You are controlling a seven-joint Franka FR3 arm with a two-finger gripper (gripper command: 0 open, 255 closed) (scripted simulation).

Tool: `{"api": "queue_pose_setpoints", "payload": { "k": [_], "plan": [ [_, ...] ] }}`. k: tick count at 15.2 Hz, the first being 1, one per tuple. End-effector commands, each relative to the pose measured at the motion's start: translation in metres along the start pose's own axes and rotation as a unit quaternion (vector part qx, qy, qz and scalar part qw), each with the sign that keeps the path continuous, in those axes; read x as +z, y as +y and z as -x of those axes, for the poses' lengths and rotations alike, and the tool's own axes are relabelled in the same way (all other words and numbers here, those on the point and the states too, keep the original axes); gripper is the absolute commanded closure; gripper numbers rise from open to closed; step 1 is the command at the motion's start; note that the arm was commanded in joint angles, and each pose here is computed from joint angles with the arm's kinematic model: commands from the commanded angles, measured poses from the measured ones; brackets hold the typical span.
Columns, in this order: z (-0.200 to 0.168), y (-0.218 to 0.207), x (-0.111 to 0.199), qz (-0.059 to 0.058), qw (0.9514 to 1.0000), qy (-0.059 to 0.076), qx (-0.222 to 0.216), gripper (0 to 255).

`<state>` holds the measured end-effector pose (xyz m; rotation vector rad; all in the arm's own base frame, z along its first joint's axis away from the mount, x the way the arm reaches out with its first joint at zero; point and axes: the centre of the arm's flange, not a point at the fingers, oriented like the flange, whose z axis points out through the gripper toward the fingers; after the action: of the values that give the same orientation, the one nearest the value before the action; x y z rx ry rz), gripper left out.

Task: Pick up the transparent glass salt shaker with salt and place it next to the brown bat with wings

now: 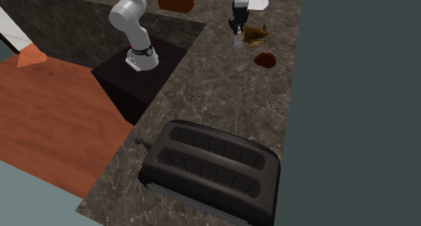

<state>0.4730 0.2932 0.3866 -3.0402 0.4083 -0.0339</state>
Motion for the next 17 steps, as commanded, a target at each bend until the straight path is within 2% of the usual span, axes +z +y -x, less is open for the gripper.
{"api": "queue_pose_setpoints", "payload": {
  "k": [1,8,9,14,17],
  "plan": [
    [0.001,0.002,0.012,0.000,1.0000,0.000,0.000,255],
    [0.001,0.002,0.012,0.000,1.0000,0.000,0.000,255],
    [0.001,0.002,0.012,0.000,1.0000,0.000,0.000,0],
    [0.001,0.002,0.012,0.000,1.0000,0.000,0.000,0],
    [0.001,0.002,-0.028,0.000,1.0000,0.000,0.000,0]
  ]
}}
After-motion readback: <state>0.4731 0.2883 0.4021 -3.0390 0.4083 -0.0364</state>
